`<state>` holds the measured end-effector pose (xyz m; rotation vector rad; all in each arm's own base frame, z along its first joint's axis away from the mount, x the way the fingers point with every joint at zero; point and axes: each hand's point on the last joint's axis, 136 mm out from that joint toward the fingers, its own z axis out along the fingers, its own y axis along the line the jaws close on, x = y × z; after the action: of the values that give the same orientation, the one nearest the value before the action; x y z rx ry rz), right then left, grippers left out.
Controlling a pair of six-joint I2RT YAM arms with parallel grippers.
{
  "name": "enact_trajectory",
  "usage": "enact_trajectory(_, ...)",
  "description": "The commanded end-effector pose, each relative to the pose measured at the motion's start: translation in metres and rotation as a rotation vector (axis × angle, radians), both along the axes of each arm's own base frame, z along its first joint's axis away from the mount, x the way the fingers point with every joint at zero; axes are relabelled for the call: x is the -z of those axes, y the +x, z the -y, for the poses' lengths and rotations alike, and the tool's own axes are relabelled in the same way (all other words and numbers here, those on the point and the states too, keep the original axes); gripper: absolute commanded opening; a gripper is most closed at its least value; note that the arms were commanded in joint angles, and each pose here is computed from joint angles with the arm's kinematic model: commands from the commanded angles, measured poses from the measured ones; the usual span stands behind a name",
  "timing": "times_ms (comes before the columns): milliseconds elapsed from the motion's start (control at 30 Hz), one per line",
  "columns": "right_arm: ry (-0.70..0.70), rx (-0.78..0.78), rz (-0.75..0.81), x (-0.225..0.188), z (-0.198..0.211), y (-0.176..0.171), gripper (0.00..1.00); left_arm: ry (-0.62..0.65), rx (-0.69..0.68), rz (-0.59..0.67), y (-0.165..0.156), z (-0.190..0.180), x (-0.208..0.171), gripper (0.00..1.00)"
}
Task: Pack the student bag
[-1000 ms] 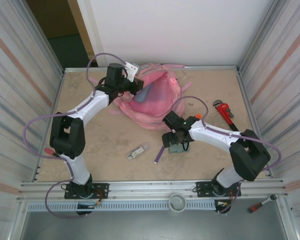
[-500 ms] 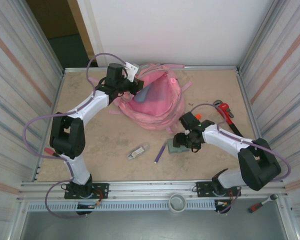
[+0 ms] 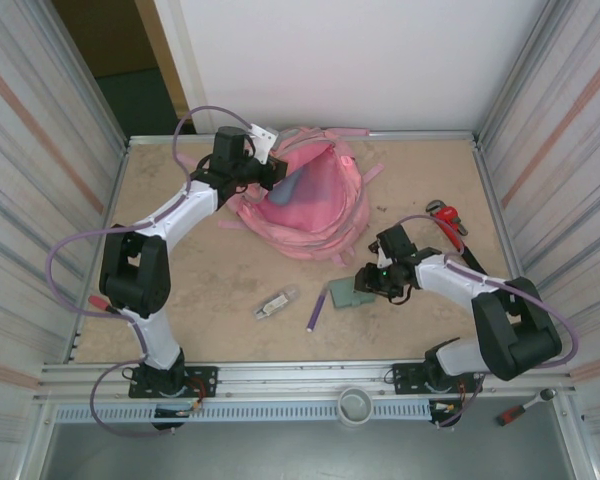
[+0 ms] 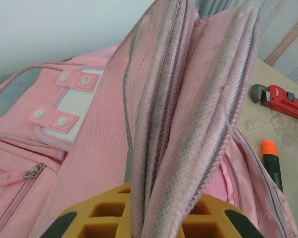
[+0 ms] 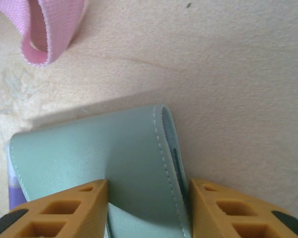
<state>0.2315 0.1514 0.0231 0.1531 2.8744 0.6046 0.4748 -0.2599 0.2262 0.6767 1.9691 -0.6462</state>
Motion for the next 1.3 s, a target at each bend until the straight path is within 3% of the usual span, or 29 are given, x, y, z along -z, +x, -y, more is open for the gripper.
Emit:
enact_trajectory(0,0.075,-0.005,0.087,-0.010,-0.008,0.008,0.30,-0.030,0.002,0.052,0.004,0.000,-0.014,0.00)
enact_trajectory(133,0.151,-0.003,0.180,-0.028,-0.016,0.018,0.06,-0.023,-0.006,0.054,0.005,-0.002,-0.013,0.00)
enact_trajectory(200,0.186,-0.012,0.198,-0.034,-0.020,0.020,0.00,-0.023,-0.006,0.052,0.005,-0.002,-0.012,0.00)
enact_trajectory(433,0.266,-0.016,0.241,-0.069,-0.022,0.030,0.00,-0.027,-0.011,0.058,0.005,-0.002,-0.016,0.00)
enact_trajectory(767,0.438,-0.006,0.423,-0.194,-0.022,0.046,0.00,-0.024,-0.007,0.061,0.005,-0.002,-0.019,0.00)
enact_trajectory(1000,0.415,0.090,0.547,-0.218,-0.041,0.126,0.00,-0.062,0.018,0.057,0.004,0.004,-0.023,0.00)
enact_trajectory(1267,0.339,0.261,0.580,-0.189,-0.068,0.228,0.00,-0.077,0.060,0.066,-0.003,0.008,-0.036,0.00)
